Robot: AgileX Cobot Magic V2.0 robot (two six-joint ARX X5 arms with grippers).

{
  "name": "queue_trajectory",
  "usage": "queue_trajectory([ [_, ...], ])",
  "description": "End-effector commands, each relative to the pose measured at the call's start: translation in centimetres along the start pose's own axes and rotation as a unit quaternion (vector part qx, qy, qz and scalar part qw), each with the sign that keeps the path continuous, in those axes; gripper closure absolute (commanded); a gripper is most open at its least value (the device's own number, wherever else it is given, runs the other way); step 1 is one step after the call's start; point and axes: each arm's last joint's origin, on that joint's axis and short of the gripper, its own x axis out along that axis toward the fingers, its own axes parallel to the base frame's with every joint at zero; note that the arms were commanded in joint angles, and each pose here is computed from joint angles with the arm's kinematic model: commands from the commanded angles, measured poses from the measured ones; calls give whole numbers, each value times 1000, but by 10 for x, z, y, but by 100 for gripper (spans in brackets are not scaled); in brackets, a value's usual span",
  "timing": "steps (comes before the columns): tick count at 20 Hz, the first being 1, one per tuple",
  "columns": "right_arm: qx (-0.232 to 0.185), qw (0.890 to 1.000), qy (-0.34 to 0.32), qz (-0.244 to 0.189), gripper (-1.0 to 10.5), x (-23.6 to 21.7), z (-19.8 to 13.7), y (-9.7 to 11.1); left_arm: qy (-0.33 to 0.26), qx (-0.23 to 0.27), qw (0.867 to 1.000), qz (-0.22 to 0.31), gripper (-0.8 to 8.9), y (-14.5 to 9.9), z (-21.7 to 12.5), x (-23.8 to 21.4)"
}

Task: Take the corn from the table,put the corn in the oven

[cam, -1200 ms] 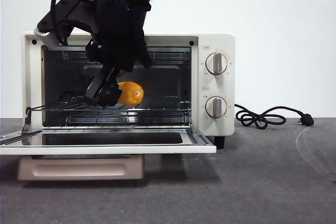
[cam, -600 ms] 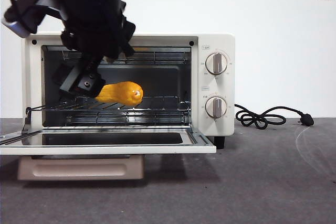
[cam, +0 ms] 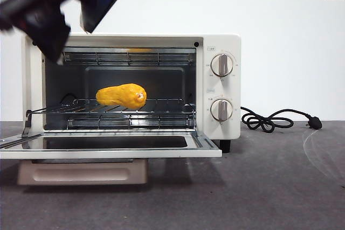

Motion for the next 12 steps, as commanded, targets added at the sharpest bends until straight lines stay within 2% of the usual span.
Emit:
queue_trajectory([
  [1, 58, 998, -8, 35, 611, -26, 0, -3, -14, 15, 1000, -14, 822, -2, 3, 3],
  [3, 61, 996, -16, 64, 731, -52, -3, -11, -24, 32, 999, -36, 822, -7, 7, 6],
  [8, 79, 992, -13, 97, 873, -89, -17, -35, -18, 71, 993, -89, 822, -22, 14, 15],
  [10, 85, 990, -7, 111, 930, -102, -24, -44, -9, 98, 986, -136, 822, -30, 16, 18],
  [12, 91, 989, 2, 117, 956, -113, -33, -54, 5, 118, 973, -200, 822, -40, 17, 20],
])
